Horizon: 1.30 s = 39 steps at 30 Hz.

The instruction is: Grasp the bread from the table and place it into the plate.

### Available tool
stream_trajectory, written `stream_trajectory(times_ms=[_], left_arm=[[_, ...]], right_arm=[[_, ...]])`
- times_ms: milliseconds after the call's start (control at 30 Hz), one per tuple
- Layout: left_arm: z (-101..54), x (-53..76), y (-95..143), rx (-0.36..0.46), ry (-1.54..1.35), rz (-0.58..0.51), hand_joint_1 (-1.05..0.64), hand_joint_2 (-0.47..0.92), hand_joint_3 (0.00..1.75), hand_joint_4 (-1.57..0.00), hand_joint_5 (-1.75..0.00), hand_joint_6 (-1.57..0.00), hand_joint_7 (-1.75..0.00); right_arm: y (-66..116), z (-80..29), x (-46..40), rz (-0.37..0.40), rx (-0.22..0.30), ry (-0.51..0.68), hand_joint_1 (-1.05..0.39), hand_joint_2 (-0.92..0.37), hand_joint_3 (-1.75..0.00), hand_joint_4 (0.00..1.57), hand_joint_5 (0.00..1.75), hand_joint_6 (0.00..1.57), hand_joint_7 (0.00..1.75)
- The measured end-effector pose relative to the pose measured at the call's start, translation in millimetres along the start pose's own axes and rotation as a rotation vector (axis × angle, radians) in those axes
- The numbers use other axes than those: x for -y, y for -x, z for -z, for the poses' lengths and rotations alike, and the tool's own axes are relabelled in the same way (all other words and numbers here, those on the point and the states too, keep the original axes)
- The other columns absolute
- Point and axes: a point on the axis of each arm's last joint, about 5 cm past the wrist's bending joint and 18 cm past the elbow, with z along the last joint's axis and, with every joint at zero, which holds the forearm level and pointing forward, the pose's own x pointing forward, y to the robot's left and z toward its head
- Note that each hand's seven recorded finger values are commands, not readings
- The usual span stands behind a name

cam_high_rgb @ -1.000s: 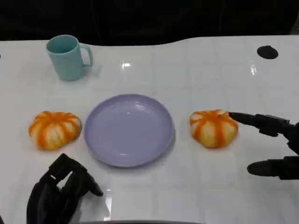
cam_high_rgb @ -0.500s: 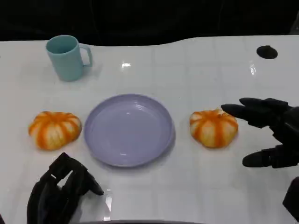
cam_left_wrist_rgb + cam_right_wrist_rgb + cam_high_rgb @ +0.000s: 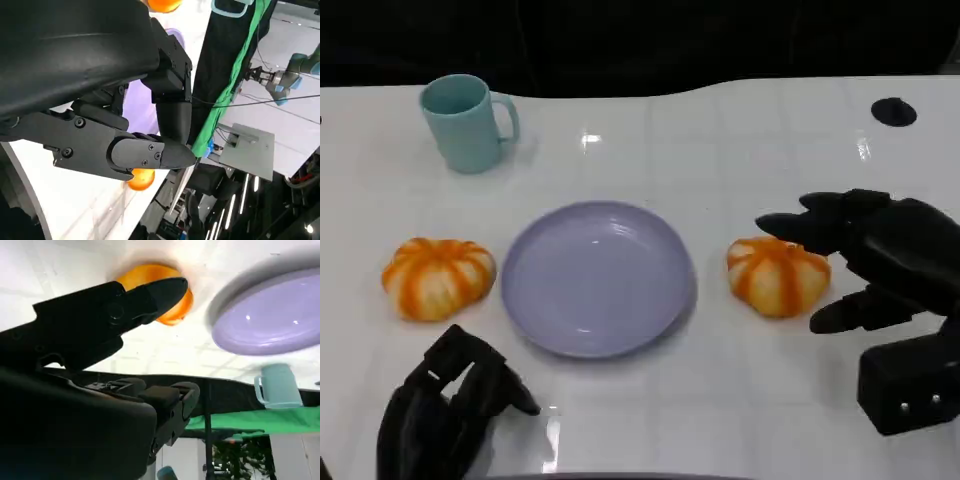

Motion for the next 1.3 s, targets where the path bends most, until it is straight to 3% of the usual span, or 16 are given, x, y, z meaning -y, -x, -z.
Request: stream_trajectory(times_ms=[300,733,1133,1300], left_arm=[[0.1,-0.2,0.0,0.001,0.002,-0.002,-0.58,0.92,0.24,-0.64,-1.75,-0.52,-1.52],[0.6,-0.5,1.0,0.007,-0.006,-0.004,-0.58,0.92,0.25,-0.63,-1.75,-0.54,-1.46],[0.8,-0.8,1.8,0.009,-0.005,-0.001,-0.58,0.92,0.23,-0.64,-1.75,-0.52,-1.52],[0.9,-0.8,2.4,0.007,-0.004,-0.002,-0.59,0.92,0.22,-0.65,-1.75,-0.52,-1.54]], right_arm=[[-17.5,-0.8,-4.4,-0.083,-0.033,0.098,-0.49,-0.73,0.0,0.28,0.0,0.33,0.0],[-32.9,-4.3,-4.2,-0.175,-0.068,0.218,-0.39,-0.71,0.0,0.24,0.0,0.29,0.0],[-59.5,-13.6,-13.7,-0.237,-0.064,0.254,-0.41,-0.72,0.0,0.25,0.0,0.29,0.0],[-70.3,-20.4,-23.5,-0.277,-0.073,0.276,-0.43,-0.74,-0.01,0.24,0.0,0.28,0.0]])
